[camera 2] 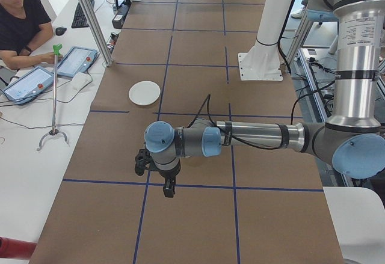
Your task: Move lemon from plate to bowl
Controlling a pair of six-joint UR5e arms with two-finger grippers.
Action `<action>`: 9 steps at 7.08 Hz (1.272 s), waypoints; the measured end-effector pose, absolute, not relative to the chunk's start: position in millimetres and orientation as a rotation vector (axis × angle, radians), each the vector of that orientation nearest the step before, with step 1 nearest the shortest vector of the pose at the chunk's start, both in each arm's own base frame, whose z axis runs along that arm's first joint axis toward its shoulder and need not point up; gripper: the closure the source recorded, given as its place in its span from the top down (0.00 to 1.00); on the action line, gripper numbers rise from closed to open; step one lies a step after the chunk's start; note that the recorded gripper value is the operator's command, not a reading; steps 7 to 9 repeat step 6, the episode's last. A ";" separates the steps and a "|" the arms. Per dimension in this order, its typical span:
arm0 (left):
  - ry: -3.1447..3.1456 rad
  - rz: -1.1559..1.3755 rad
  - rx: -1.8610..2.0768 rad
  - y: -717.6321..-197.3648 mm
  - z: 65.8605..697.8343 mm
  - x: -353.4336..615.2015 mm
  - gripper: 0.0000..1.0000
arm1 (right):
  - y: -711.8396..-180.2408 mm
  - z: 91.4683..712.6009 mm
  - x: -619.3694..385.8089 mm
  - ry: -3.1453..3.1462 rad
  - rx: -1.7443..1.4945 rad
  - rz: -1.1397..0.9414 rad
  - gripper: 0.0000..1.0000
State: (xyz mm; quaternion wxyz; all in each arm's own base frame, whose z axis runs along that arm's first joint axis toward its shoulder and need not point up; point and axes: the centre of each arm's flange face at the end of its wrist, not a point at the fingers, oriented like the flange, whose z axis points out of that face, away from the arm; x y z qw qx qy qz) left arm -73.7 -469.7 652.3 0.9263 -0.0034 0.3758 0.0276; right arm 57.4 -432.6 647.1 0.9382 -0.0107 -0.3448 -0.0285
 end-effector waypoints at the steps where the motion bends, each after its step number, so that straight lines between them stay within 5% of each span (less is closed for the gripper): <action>1: 0.769 0.061 0.003 -470.1 651.1 -73.9 1.00 | -432.6 647.1 57.4 -0.704 -0.022 -0.058 1.00; 9: 0.764 0.068 0.017 -471.4 648.5 -74.2 1.00 | -432.6 647.1 57.4 -0.704 -0.022 -0.058 1.00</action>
